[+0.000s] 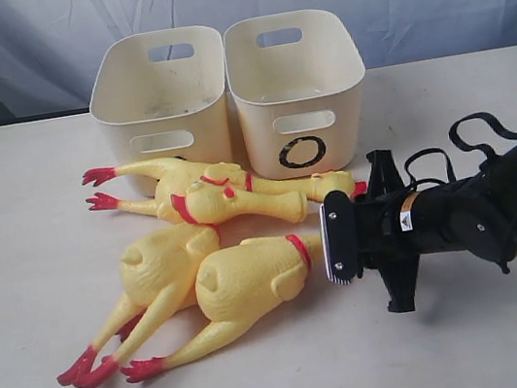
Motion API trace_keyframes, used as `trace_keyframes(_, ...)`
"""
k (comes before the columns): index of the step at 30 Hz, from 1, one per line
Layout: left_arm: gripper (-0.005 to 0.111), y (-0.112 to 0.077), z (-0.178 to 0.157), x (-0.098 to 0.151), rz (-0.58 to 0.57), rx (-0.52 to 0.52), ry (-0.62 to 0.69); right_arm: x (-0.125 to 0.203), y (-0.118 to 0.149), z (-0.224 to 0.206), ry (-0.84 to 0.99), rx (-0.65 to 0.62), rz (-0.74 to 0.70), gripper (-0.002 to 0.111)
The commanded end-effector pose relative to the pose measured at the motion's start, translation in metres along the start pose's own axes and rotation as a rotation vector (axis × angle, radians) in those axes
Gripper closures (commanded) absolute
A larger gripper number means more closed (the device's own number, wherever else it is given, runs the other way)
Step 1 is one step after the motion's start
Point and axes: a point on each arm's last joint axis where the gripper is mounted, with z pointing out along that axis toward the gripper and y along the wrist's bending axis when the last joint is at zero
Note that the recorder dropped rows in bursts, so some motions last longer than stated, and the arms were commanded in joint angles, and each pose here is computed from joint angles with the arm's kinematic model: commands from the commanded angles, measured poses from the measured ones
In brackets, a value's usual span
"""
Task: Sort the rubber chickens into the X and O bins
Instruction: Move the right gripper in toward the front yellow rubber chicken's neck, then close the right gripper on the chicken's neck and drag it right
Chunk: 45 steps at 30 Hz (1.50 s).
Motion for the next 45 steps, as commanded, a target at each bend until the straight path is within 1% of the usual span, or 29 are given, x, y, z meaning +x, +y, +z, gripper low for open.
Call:
trace_keyframes(1,0.106,0.000,0.000,0.000,-0.003,-0.001,-0.005,0.000,-0.001,0.001,0.002,-0.001,0.010,0.103)
trace_keyframes(2,0.106,0.000,0.000,0.000,-0.003,-0.001,-0.005,0.000,0.000,0.001,0.005,-0.006,0.010,0.109)
trace_keyframes(13,0.106,0.000,0.000,0.000,-0.003,-0.001,-0.005,-0.001,-0.003,-0.006,0.013,-0.016,0.014,0.109)
trace_keyframes(17,0.106,0.000,0.000,0.000,-0.003,-0.001,-0.005,-0.003,-0.007,-0.019,0.022,-0.029,0.014,0.109)
trace_keyframes(24,0.106,0.000,0.000,0.000,-0.003,-0.001,-0.005,-0.004,-0.011,-0.047,0.063,-0.093,0.008,0.109)
trace_keyframes(30,0.106,0.000,0.000,0.000,-0.003,-0.001,-0.005,-0.005,-0.014,-0.074,0.096,-0.158,-0.059,0.109)
trace_keyframes(34,0.106,0.000,0.000,0.000,-0.003,-0.001,-0.005,-0.007,-0.018,-0.089,0.164,-0.297,-0.092,0.109)
trace_keyframes(38,0.106,0.000,0.000,0.000,-0.003,-0.001,-0.005,-0.010,-0.026,-0.106,0.227,-0.432,-0.081,0.109)
trace_keyframes(45,0.106,0.000,0.000,0.000,-0.003,-0.001,-0.005,-0.026,-0.041,-0.129,0.225,-0.561,-0.007,0.109)
